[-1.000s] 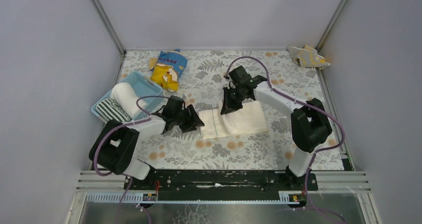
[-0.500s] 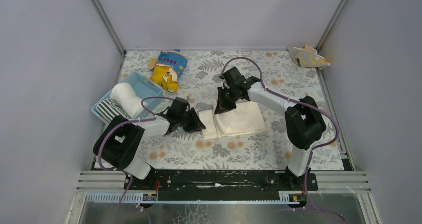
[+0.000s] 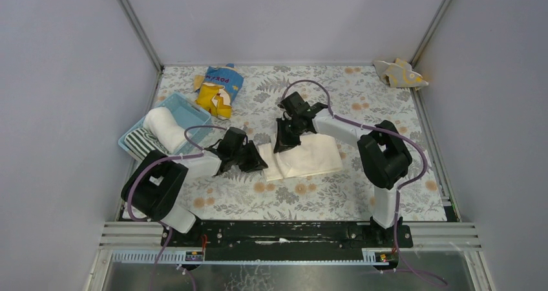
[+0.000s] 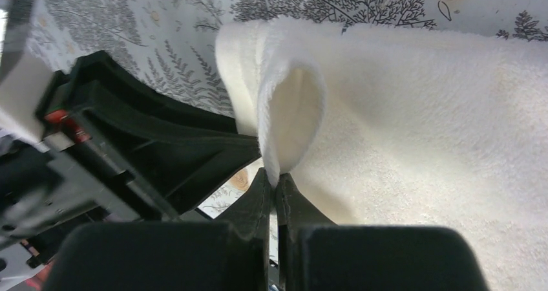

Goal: Roll the towels
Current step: Fold the towel at the center of the board.

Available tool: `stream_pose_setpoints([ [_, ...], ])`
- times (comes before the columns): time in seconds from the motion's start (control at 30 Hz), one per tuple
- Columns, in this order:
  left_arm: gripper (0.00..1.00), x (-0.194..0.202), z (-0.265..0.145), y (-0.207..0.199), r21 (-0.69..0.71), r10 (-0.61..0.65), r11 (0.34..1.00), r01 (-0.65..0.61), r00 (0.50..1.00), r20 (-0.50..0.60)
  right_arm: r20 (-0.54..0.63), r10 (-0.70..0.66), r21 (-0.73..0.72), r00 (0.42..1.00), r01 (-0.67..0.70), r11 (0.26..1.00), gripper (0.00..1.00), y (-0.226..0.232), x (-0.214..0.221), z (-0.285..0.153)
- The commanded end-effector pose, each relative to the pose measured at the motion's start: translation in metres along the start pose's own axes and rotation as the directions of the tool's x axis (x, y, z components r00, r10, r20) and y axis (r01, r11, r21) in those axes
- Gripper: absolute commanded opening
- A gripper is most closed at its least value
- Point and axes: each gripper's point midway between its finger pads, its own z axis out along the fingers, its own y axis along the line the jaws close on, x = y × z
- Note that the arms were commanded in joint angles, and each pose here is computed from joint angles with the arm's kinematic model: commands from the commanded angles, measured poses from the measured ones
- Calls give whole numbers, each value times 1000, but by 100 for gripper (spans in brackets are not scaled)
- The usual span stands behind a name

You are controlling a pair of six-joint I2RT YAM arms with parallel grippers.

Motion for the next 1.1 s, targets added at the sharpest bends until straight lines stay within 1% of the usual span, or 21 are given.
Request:
stream_pose_setpoints([
  [0.0, 21, -2, -4, 19, -96, 31, 995, -27, 999, 39, 5, -14, -42, 1000, 14, 999, 5, 16, -6, 7],
  [0.1, 21, -5, -6, 23, -123, 42, 992, -36, 998, 51, -13, -12, -61, 1000, 11, 998, 5, 18, -4, 15],
  [0.2, 19, -3, -3, 25, -130, 44, 991, -38, 998, 41, -21, -11, -89, 1000, 9, 996, 5, 24, -4, 17],
  [0.3, 17, -2, -1, 24, -130, 48, 991, -43, 998, 34, 3, -16, -101, 1000, 17, 995, 5, 30, -8, 8],
  [0.47, 16, -2, -3, 23, -134, 59, 990, -53, 997, 41, 56, -35, -108, 998, 41, 993, 5, 40, -14, -15],
  [0.67, 15, -1, -4, 24, -138, 63, 989, -57, 997, 43, 71, -32, -123, 997, 40, 992, 5, 46, -15, -24],
  [0.83, 15, -1, -4, 23, -139, 66, 989, -59, 997, 45, 40, -11, -118, 999, 16, 993, 8, 38, -10, -5],
  [0.97, 16, -4, -6, 23, -151, 67, 987, -58, 996, 59, -2, 9, -112, 1000, -9, 994, 13, 26, -3, 19],
  [1.07, 18, -7, -11, 26, -170, 70, 984, -56, 994, 79, -28, 12, -138, 1000, -16, 990, 17, 26, 3, 27],
])
